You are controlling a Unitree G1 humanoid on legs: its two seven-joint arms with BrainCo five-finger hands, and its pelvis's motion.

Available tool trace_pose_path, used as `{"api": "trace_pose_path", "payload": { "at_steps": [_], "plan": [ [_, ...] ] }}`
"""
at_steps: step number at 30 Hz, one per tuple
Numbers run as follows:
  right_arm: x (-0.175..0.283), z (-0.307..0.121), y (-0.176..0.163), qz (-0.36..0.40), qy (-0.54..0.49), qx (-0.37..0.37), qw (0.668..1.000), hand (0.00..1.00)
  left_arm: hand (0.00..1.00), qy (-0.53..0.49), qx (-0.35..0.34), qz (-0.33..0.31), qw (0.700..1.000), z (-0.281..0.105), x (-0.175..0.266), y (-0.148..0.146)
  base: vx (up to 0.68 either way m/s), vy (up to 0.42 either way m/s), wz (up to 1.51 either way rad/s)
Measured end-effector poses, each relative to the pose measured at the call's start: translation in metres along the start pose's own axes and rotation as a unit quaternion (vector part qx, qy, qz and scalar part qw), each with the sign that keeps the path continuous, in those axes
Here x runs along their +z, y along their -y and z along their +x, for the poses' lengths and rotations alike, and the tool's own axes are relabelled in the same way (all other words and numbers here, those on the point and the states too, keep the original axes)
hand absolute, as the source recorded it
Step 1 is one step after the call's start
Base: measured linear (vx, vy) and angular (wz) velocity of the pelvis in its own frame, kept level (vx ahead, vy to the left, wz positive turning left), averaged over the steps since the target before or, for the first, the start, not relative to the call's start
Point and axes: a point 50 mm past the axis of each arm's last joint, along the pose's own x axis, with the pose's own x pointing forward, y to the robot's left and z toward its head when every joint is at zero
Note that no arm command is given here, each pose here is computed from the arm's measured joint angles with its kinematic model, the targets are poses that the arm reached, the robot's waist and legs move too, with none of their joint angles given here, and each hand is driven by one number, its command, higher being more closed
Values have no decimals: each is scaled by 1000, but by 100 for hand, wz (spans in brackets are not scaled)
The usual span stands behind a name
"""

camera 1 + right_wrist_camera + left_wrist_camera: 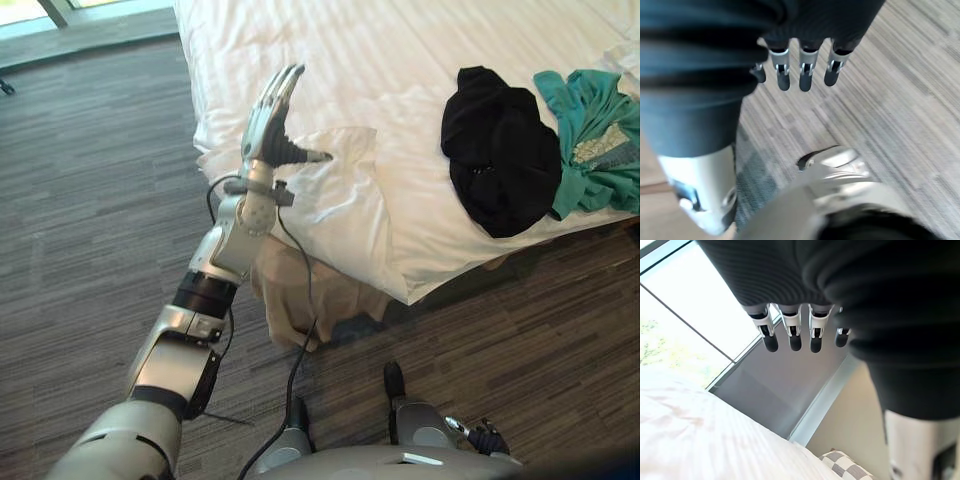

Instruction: Tidy the bed and pick cloth on bed and put in laundry

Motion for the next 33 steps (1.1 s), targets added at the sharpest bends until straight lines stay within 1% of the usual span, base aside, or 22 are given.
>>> {"api": "trace_pose_path", "payload": {
  "at_steps": [2, 5, 10, 12, 20, 24, 29, 33],
  "plan": [
    [5, 0, -1, 0, 12, 0, 1000, 0, 0, 13, 10, 9, 1000, 6, 7, -3, 35, -3, -4],
    [26, 2, -8, 1, 51, 7, 999, 0, 0, 29, 35, 26, 999, 23, 19, -14, 3, 22, -11],
    [43, 1, -16, 10, 88, 15, 996, 0, 0, 30, 60, 49, 997, 44, 32, -29, -57, 33, -8],
    [49, 1, -18, 15, 97, 19, 995, 0, 0, 11, 54, 60, 997, 50, 29, -28, -69, 4, -5],
    [63, -1, -40, 29, 117, 51, 991, 0, 0, -23, 8, 59, 998, 68, 29, -14, -76, -24, 0],
    [75, 0, -46, 39, 131, 60, 989, 0, 0, -34, 2, 69, 997, 79, 28, -18, -90, -23, -5],
    [92, 1, -56, 55, 148, 72, 985, 0, 0, -73, -25, 77, 994, 87, 14, -19, -20, -8, -12],
    [100, 2, -62, 75, 150, 81, 983, 0, 0, -79, -36, 87, 992, 94, 15, -24, 50, 0, -3]
  ]
}}
